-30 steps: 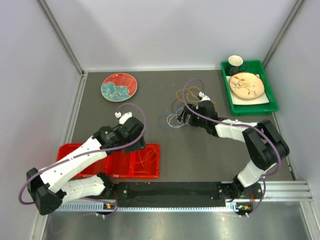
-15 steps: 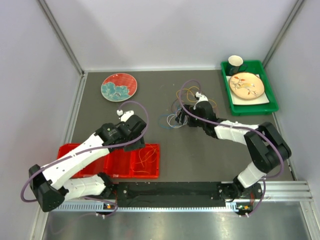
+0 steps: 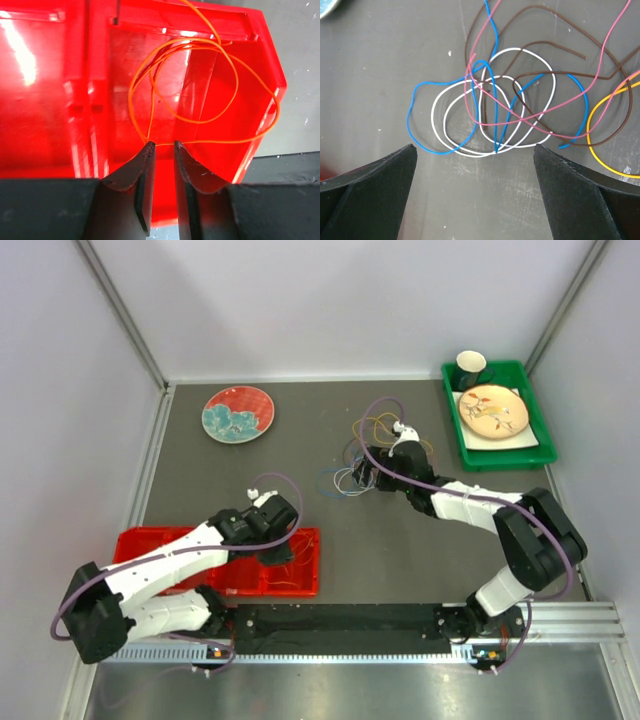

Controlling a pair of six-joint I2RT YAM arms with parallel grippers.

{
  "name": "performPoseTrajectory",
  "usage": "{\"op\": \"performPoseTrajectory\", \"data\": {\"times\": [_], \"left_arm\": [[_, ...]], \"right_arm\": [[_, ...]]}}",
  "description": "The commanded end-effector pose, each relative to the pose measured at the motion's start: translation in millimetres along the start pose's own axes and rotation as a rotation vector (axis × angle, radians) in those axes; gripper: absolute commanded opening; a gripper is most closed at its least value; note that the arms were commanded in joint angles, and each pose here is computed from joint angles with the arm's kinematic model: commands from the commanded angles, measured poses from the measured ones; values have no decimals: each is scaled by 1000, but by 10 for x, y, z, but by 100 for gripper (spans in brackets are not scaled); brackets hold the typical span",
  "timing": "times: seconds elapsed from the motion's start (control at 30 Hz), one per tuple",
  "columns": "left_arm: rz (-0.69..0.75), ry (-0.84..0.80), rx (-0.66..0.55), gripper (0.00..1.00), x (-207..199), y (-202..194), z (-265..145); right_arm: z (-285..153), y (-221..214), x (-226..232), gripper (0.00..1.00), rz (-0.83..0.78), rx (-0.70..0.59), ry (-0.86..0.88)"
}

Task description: Untangle the cables

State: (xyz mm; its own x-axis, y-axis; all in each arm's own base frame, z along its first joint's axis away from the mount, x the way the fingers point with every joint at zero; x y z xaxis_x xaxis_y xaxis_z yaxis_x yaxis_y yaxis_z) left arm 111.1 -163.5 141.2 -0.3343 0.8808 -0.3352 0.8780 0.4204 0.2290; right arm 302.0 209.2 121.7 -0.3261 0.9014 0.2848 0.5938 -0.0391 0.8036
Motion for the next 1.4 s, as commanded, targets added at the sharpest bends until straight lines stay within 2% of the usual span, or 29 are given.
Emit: {"op": "performPoseTrajectory", "data": {"times": [0.0,0.33,0.43,0.6,0.83,0.93,1.23,1.37], "left_arm": [[-20,-75,27,26,-149,-41,198],[35,13,9,22,-173,-4,491],[63,27,-28,26,-236,82,384],[112,42,-151,40,-396,340,-4],[143,0,-280,47,-666,619,-413],[172,-60,-332,50,-846,732,-496],[232,-153,-393,52,-1533,1000,-269],[325,-227,-409,62,-1784,1061,-13]], "right_arm": [[75,118,72,99,-14,-27,1],[98,114,62,99,-15,-21,-5],[97,115,69,99,-17,-20,-4],[85,129,73,99,-19,-26,-2],[-20,176,68,99,-14,-65,-7],[-103,166,-10,99,4,-102,-64],[-433,206,-288,99,56,-283,-257],[-479,204,-351,99,48,-365,-270]]}}
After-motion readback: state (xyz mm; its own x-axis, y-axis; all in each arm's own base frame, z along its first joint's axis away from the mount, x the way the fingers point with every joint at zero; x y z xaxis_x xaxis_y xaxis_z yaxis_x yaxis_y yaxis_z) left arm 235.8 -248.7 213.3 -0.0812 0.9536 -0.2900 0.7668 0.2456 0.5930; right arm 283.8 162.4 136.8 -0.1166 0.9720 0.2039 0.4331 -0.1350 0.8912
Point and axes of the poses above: each gripper's point midway between its finger pads, its own z axis out along the fingers, its own x axis along the line the jaws close on, y = z × x, the point moved 7 cm from there along -z, back along the fingers, and after that the axes turned 13 degrees about -z, right-handed, at the moved point
